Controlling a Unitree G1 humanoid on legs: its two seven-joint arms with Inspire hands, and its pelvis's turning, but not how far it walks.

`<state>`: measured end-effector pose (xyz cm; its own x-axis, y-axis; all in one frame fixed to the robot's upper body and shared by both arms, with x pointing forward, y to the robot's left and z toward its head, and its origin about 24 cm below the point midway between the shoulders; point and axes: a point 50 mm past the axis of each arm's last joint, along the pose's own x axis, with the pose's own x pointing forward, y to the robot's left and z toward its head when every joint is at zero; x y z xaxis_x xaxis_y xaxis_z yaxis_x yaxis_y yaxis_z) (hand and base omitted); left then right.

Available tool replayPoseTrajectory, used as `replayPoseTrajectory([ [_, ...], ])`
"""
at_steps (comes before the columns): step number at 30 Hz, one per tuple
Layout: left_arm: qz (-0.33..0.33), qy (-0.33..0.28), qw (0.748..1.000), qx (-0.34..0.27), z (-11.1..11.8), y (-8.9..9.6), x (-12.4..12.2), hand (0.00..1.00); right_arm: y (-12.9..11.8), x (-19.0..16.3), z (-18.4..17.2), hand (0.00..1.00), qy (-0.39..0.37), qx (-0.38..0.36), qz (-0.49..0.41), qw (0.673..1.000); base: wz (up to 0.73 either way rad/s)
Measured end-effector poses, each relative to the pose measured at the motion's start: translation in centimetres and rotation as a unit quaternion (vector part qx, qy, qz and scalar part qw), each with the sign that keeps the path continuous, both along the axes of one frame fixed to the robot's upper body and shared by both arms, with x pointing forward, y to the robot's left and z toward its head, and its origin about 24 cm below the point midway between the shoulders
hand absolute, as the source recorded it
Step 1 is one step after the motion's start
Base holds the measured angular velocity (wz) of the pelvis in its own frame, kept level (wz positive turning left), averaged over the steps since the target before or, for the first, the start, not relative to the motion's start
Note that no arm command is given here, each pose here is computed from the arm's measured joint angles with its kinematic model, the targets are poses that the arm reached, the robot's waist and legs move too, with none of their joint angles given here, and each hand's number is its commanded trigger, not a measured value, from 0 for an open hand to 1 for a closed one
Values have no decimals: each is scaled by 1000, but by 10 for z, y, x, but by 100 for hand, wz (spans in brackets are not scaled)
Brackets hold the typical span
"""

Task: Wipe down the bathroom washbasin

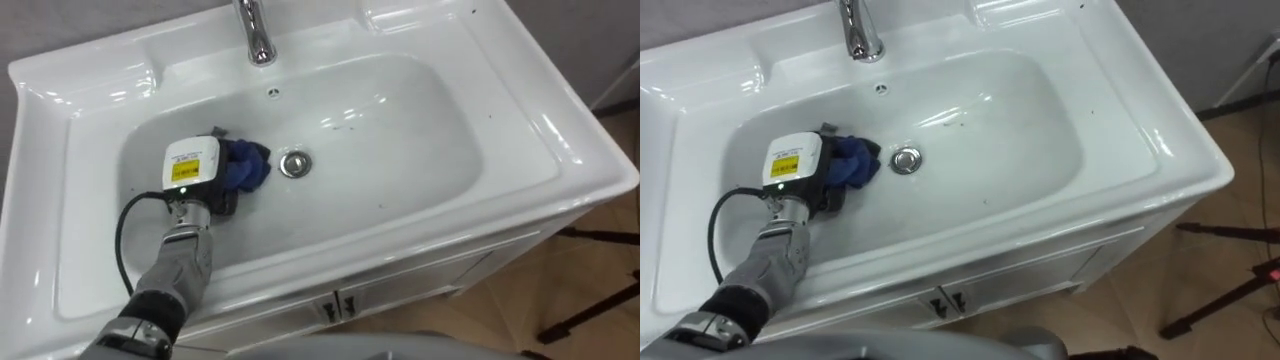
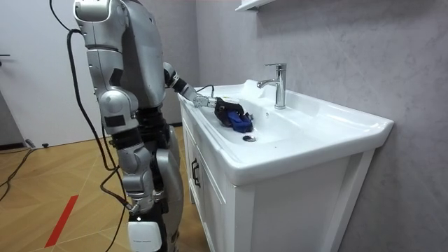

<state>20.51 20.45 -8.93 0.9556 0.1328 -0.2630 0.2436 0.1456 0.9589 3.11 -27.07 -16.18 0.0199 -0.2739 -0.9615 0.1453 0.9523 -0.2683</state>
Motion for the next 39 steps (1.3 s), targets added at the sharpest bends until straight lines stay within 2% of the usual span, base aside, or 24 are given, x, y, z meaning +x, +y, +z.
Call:
replayPoseTrajectory([
  [2, -1, 1, 1000, 9, 0, 5, -8, 100, -3, -4, 1, 0, 13, -5, 19, 1000, -3],
  [11, -8, 11, 999, 42, 1, 7, -8, 100, -5, -14, 1, 0, 39, 2, 33, 999, -1],
  [17, -14, 17, 998, 55, 0, 4, -9, 100, -5, 0, 2, 0, 25, -3, 53, 998, 8],
  [22, -15, 17, 998, 55, 0, 3, -9, 100, -5, 4, 2, 0, 19, -7, 50, 999, 4],
  [33, 5, 16, 998, 59, 2, 3, -5, 100, 8, -11, -3, 0, 51, -2, 60, 997, -2],
  [39, 30, 15, 999, 34, 5, -5, 9, 100, 9, -23, -3, 0, 70, 13, 55, 996, -2],
])
